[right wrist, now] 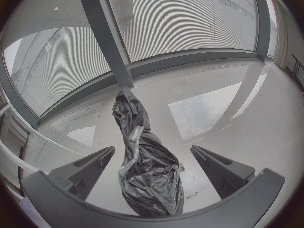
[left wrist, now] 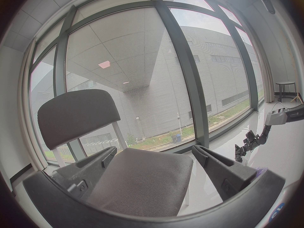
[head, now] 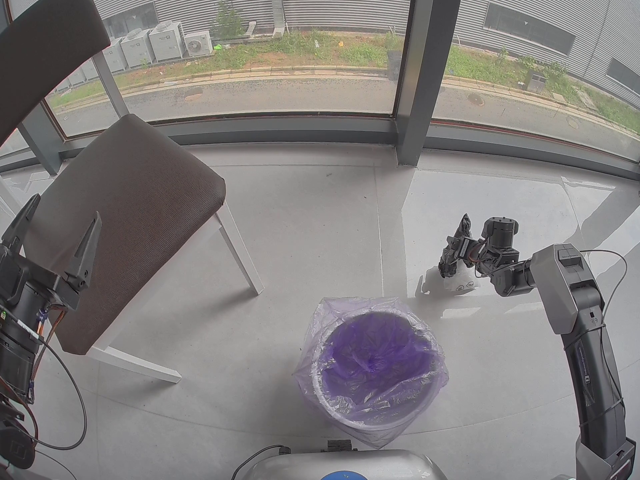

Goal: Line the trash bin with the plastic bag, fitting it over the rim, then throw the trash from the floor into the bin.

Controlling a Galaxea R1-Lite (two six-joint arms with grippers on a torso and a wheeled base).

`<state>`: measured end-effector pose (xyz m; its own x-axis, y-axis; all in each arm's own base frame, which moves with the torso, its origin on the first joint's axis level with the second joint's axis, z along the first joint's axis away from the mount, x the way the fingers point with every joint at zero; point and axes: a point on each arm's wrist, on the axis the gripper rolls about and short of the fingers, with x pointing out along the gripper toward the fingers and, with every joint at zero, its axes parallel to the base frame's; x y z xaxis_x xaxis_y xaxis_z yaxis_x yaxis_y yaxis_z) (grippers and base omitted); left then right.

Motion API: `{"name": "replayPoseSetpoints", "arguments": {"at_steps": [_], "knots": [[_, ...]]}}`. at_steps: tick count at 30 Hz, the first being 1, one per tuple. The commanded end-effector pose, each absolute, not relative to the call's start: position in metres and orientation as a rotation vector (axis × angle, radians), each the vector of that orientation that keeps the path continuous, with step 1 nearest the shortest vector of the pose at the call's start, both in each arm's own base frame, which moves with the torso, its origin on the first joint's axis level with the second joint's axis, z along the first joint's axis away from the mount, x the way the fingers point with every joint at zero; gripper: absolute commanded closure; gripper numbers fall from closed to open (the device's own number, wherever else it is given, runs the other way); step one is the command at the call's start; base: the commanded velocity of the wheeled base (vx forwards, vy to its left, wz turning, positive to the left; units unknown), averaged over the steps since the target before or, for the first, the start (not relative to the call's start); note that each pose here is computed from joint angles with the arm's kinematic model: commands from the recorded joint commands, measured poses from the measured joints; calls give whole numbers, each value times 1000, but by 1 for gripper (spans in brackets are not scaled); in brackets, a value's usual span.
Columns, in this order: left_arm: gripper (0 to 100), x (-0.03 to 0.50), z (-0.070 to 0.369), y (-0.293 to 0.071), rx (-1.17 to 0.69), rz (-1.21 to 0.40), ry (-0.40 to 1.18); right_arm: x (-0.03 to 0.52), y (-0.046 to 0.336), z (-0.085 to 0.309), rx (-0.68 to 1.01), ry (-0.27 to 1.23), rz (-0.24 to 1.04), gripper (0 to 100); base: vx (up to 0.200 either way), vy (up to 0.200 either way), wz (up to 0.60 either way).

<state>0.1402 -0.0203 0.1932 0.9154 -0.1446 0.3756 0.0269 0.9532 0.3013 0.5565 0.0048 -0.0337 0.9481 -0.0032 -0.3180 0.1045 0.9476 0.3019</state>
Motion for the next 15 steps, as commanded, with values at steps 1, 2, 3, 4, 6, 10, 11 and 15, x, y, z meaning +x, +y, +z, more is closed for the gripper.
{"name": "replayPoseSetpoints", "arguments": {"at_steps": [1, 2, 3, 4, 6, 10, 11, 15], "knots": [[0, 138, 194, -20, 296, -94, -421, 556, 5, -36, 322, 324, -57, 0, 0, 0, 0], [0, 138, 194, -20, 300, -98, -422, 556, 5, -36, 323, 324, -57, 0, 0, 0, 0], [0, 138, 194, -20, 302, -107, -424, 556, 5, -36, 323, 322, -57, 0, 0, 0, 0], [0, 138, 194, -21, 303, -111, -424, 556, 5, -36, 323, 324, -57, 100, 0, 0, 0], [0, 138, 194, -21, 304, -119, -426, 556, 5, -36, 322, 324, -57, 100, 0, 0, 0], [0, 138, 193, -21, 305, -121, -424, 556, 5, -36, 323, 324, -57, 100, 0, 0, 0], [0, 138, 192, -21, 302, -124, -420, 556, 5, -35, 323, 324, -57, 100, 0, 0, 0], [0, 137, 190, -21, 306, -131, -412, 556, 5, -27, 325, 313, -54, 100, 0, 0, 0]]}}
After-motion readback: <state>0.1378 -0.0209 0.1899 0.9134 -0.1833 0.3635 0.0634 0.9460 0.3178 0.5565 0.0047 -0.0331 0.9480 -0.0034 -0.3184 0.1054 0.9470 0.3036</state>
